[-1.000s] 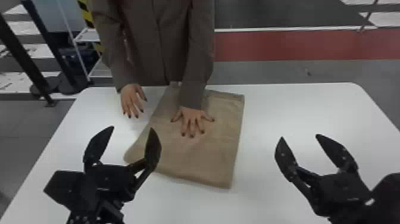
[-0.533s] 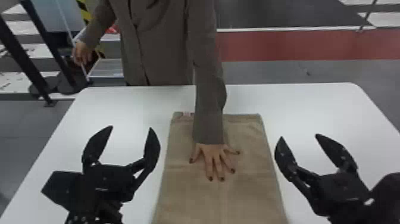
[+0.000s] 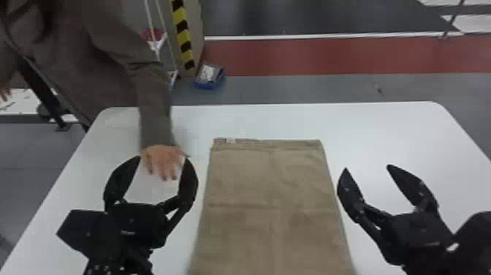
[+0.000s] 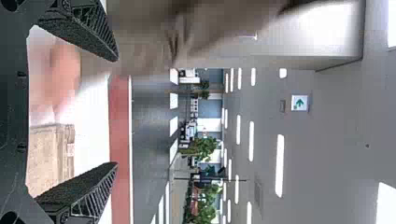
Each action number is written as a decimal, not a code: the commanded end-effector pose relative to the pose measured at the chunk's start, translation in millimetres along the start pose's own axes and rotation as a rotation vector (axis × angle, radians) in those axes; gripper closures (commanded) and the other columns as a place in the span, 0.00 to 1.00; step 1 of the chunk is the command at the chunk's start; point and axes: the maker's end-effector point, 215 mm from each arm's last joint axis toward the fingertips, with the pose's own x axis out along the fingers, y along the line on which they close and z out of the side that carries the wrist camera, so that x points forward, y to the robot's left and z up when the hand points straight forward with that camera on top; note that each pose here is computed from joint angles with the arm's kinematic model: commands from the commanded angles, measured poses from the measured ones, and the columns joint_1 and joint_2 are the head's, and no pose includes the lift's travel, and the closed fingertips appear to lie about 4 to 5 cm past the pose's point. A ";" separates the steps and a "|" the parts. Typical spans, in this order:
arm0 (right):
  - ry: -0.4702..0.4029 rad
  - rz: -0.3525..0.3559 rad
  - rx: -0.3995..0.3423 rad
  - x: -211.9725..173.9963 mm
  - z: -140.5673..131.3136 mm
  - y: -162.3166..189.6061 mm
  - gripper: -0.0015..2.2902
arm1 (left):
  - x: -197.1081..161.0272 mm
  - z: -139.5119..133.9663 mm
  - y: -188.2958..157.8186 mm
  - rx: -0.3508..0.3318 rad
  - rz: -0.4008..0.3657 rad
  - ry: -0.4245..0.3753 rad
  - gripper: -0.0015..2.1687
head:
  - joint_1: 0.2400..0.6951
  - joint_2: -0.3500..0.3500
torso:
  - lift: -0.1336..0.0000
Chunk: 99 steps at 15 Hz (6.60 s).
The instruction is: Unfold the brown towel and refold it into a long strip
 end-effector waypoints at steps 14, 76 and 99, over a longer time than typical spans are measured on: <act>0.093 0.001 -0.035 37.7 -50.8 -10.3 0.08 | 133.6 -112.4 -13.3 -0.102 -0.123 0.174 0.15 | 1.00 0.56 | 0.08; 0.284 0.100 -0.084 29.3 -162.6 10.2 0.22 | 61.2 -87.4 -176.8 0.050 -0.343 0.323 0.02 | 1.00 0.32 | 0.08; 0.303 0.123 -0.150 27.1 -135.8 12.1 0.62 | 74.0 -103.5 -158.3 0.048 -0.314 0.340 0.02 | 1.00 0.38 | 0.08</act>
